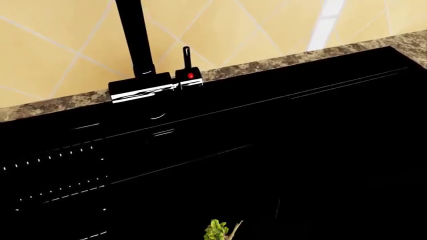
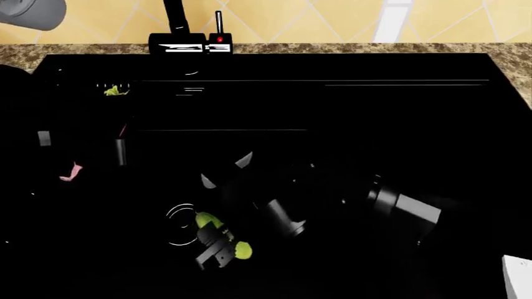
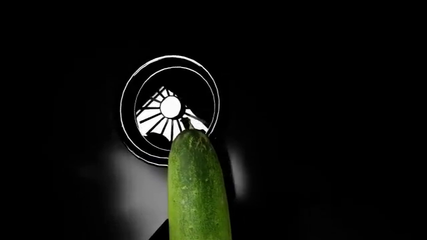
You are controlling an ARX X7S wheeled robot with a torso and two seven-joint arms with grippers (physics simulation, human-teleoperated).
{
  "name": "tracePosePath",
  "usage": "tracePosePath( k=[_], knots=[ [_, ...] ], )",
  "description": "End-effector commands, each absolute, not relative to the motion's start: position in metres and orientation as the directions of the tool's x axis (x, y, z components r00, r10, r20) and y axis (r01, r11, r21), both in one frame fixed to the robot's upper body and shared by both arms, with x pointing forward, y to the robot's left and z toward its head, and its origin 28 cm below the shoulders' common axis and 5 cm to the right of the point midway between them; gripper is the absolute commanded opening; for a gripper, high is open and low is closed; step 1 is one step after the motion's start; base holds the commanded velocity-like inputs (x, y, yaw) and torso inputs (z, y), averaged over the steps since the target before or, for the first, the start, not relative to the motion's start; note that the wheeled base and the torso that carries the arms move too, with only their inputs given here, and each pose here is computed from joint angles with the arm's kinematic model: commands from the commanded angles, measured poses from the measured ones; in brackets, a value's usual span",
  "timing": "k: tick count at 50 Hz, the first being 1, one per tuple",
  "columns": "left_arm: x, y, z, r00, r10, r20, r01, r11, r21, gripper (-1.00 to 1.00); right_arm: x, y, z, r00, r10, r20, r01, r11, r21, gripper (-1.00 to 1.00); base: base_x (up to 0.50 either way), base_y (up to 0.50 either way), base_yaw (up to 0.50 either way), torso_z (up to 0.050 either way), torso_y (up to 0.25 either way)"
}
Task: Pick up the fruits and vegetables and place them in the sink. Turn on the sink faucet to wash them. Then turn the sink off and put them in the tray.
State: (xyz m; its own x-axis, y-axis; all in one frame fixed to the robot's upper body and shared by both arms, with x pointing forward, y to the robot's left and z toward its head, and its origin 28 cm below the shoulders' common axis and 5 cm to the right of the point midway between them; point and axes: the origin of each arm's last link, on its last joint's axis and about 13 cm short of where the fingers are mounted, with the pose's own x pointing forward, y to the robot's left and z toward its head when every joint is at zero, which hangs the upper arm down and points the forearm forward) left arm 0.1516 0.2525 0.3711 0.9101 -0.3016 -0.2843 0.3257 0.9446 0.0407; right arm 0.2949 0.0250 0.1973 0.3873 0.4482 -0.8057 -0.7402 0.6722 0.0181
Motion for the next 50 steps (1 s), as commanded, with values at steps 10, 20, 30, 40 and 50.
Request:
tracePosePath(
  k=[10, 20, 30, 40, 50],
  knots=[
    [0.149, 0.257, 0.375, 0.918, -0.296, -0.264, 0.312, 0.950, 0.022, -1.00, 0.276, -0.017, 0.268, 0.484, 0.509, -0.712, -0.745, 0.666, -0.030, -1.00, 0.00, 0.00, 0.00, 0.000, 0.000],
    [0.140, 0.258, 0.374, 0.920, -0.310, -0.238, 0.322, 0.947, 0.014, -1.00, 0.246, -0.046, 0.315, 0.547, 0.556, -0.626, -0.733, 0.679, -0.038, -1.00, 0.00, 0.00, 0.00, 0.000, 0.000],
    [0.133, 0.258, 0.374, 0.922, -0.319, -0.218, 0.329, 0.944, 0.010, -1.00, 0.219, -0.070, 0.347, 0.619, 0.570, -0.541, -0.691, 0.723, -0.029, -1.00, 0.00, 0.00, 0.00, 0.000, 0.000],
    [0.121, 0.260, 0.370, 0.923, -0.336, -0.186, 0.341, 0.940, -0.006, -1.00, 0.186, -0.097, 0.361, 0.713, 0.531, -0.458, -0.622, 0.780, -0.064, -1.00, 0.00, 0.00, 0.00, 0.000, 0.000],
    [0.120, 0.257, 0.368, 0.924, -0.343, -0.166, 0.348, 0.938, -0.003, -1.00, 0.170, -0.107, 0.368, 0.755, 0.520, -0.398, -0.594, 0.801, -0.079, -1.00, 0.00, 0.00, 0.00, 0.000, 0.016]
  ],
)
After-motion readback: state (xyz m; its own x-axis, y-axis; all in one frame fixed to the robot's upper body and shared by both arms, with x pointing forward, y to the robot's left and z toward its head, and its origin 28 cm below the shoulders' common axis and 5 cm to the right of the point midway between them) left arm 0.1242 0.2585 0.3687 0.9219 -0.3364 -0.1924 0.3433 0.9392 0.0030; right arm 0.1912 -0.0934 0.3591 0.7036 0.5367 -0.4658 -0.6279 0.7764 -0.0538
